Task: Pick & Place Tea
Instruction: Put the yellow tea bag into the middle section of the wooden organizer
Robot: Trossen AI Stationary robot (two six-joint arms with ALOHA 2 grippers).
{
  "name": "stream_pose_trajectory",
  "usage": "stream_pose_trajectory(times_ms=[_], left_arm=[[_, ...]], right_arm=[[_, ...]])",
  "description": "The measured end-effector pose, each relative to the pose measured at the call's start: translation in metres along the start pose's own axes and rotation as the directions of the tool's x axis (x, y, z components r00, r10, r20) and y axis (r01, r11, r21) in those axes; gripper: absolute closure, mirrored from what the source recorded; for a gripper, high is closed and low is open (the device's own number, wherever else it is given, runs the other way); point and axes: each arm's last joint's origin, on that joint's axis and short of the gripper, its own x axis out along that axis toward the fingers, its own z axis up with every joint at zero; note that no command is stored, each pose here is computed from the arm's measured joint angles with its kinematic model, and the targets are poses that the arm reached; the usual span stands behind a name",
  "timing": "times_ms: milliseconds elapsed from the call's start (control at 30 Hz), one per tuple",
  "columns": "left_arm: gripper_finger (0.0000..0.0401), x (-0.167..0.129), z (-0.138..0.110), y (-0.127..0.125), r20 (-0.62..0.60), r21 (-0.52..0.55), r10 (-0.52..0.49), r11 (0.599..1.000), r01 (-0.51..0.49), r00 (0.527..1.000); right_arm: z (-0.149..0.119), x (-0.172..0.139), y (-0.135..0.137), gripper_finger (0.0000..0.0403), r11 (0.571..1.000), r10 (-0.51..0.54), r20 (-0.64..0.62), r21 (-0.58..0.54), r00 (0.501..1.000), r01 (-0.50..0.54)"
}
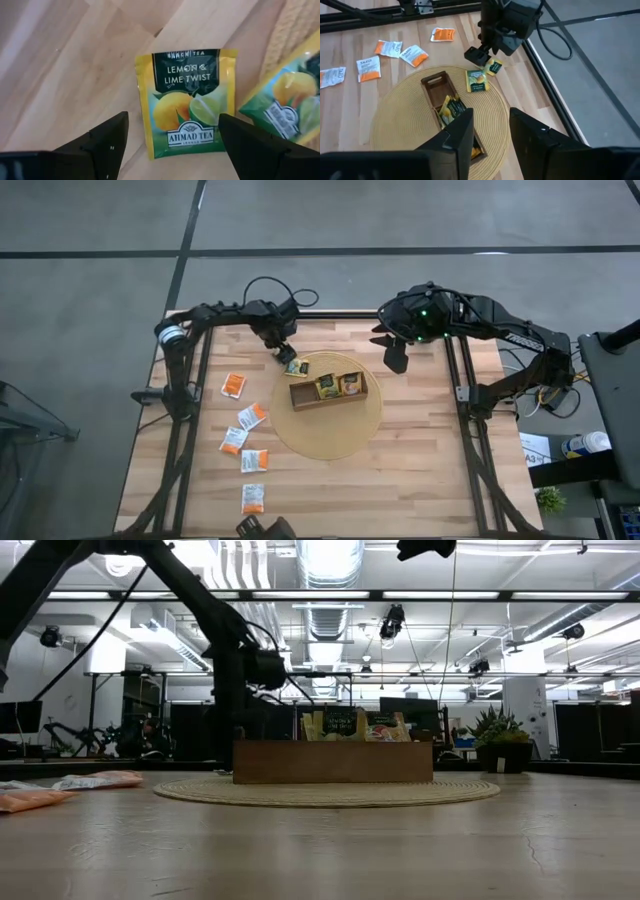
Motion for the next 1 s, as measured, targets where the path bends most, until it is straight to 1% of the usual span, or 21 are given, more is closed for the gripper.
stream_pose_trajectory(times_ms=[233, 333, 433, 633, 667, 700, 867, 933, 1000], left_arm=[[0.0102, 0.015, 0.001, 0.0, -0.038, -0.016, 0.008, 1.0, -0.009, 0.999], [0.013, 0.02, 0.001, -0.001, -0.056, -0.015, 0.011, 1.0, -0.012, 0.998], [0.019, 0.022, 0.0, 0.0, -0.062, -0.014, 0.024, 1.0, -0.025, 0.998], [0.0357, 0.019, 0.0, 0.0, -0.053, -0.013, 0.036, 0.999, -0.037, 0.998], [0.0377, 0.018, 0.0, 0.0, -0.052, -0.014, 0.035, 0.999, -0.036, 0.998], [0.0385, 0.018, 0.0, 0.0, -0.052, -0.014, 0.035, 0.999, -0.035, 0.998], [0.0386, 0.007, 0.004, 0.0, -0.05, -0.02, 0.035, 0.999, -0.036, 0.998], [0.0386, -0.004, 0.005, -0.001, -0.048, -0.021, 0.026, 0.999, -0.027, 0.999], [0.0386, -0.026, 0.013, -0.002, 0.022, -0.027, 0.022, 0.999, -0.022, 1.0]], right_arm=[[0.0, 0.0, 0.0, 0.0284, 1.0, 0.001, 0.0, -0.003, 1.0, -0.001], [0.0, 0.0, 0.0, 0.0286, 1.0, 0.001, 0.0, -0.004, 1.0, -0.001], [0.0, 0.0, 0.0, 0.029, 1.0, 0.001, 0.0, -0.004, 1.0, -0.001], [0.0, 0.0, 0.0, 0.0301, 1.0, 0.001, 0.003, -0.006, 1.0, -0.001], [0.0, 0.0, 0.0, 0.0303, 1.0, 0.001, 0.004, -0.008, 1.0, -0.001], [0.0, 0.0, 0.0, 0.0305, 1.0, 0.001, 0.004, -0.008, 1.0, -0.001], [0.002, 0.0, 0.0, 0.0316, 1.0, 0.004, 0.024, -0.004, 1.0, -0.004], [0.005, 0.0, 0.0, 0.0319, 1.0, 0.005, 0.05, 0.003, 0.999, -0.005], [0.007, 0.0, 0.0, 0.0323, 1.0, 0.006, 0.075, 0.004, 0.997, -0.006]])
